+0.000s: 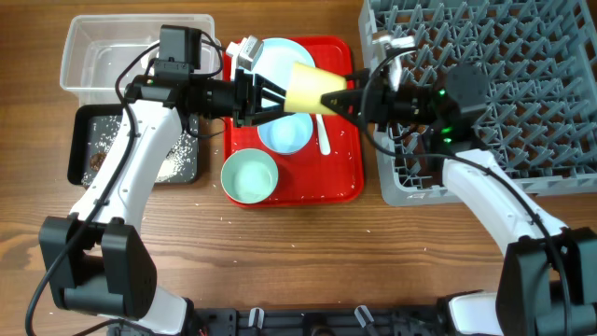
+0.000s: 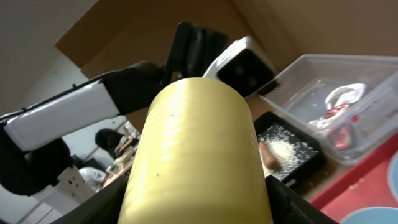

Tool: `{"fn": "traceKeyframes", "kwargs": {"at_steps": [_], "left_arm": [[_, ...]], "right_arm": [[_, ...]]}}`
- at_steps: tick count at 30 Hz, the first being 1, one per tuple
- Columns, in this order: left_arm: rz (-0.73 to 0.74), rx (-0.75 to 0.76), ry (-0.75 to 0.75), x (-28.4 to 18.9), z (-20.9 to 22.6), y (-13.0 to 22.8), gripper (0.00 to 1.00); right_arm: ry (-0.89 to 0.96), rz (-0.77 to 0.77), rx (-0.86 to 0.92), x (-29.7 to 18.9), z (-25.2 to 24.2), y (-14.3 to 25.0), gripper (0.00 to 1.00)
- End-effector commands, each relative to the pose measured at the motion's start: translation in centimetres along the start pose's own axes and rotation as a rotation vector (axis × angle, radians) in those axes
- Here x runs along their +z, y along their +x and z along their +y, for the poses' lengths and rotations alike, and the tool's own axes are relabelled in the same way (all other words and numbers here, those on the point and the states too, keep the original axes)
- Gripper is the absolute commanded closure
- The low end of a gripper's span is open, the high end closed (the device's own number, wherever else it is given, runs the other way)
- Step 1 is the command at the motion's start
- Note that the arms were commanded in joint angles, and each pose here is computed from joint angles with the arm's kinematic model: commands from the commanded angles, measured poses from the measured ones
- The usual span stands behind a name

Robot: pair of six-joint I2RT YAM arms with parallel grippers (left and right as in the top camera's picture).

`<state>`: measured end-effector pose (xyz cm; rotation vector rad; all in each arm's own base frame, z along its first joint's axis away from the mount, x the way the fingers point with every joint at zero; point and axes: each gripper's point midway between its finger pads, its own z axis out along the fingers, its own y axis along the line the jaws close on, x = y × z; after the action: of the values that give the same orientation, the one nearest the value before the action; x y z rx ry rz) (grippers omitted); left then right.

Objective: Sort waste into correct bins and load items into the dishwasher rack
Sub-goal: 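Carry the yellow cup with the right gripper into the grey dish rack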

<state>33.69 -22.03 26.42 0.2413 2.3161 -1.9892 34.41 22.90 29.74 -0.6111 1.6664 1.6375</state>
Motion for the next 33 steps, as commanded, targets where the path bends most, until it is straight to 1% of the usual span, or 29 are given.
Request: {"fn": "traceKeyframes", "kwargs": {"at_steps": [1, 5, 6, 10, 12, 17, 21, 24, 29, 31, 33], "left_arm": [[-0.007, 0.047, -0.004, -0.1, -1.1, -0.1, 0.64], [-0.032, 0.048, -0.054, -0.2, -0.2, -0.6, 0.58], [-0.047, 0.048, -0.084, -0.2, 0.3, -0.8, 0.54], [-0.104, 0.047, -0.208, -0.6, 2.4, -1.9, 0.5], [-0.157, 0.047, -0.319, -1.2, 4.2, -2.8, 0.48], [-0.266, 0.044, -0.552, -3.3, 7.7, -4.5, 0.47], [-0.314, 0.032, -0.671, -4.6, 9.3, -5.0, 0.44], [-0.34, 0.024, -0.741, -5.5, 10.3, -5.2, 0.39], [-0.37, 0.024, -0.807, -6.4, 11.0, -5.5, 0.37], [-0.383, 0.023, -0.836, -6.9, 11.3, -5.7, 0.37], [-0.387, 0.023, -0.845, -7.0, 11.4, -5.7, 0.37]], "right_arm": [[0.001, 0.005, -0.016, -1.5, -0.3, -0.6, 0.53], [-0.003, 0.029, -0.007, -3.6, -0.6, -0.6, 0.58], [0.005, 0.034, 0.011, -4.4, -1.0, -0.5, 0.58], [0.074, 0.008, 0.074, -7.4, -3.2, -0.5, 0.55], [0.145, -0.024, 0.1, -9.1, -5.1, -0.3, 0.53], [0.36, -0.103, 0.122, -11.5, -9.3, -0.2, 0.53], [0.528, -0.133, 0.134, -12.8, -10.7, -0.2, 0.53], [0.708, -0.106, 0.116, -14.5, -10.2, -0.5, 0.53], [1.066, 0.0, 0.074, -18.6, -6.2, -2.4, 0.53], [1.198, 0.066, 0.104, -20.2, -5.1, -1.9, 0.53], [1.294, 0.124, 0.157, -21.5, -4.8, -0.5, 0.53]]}}
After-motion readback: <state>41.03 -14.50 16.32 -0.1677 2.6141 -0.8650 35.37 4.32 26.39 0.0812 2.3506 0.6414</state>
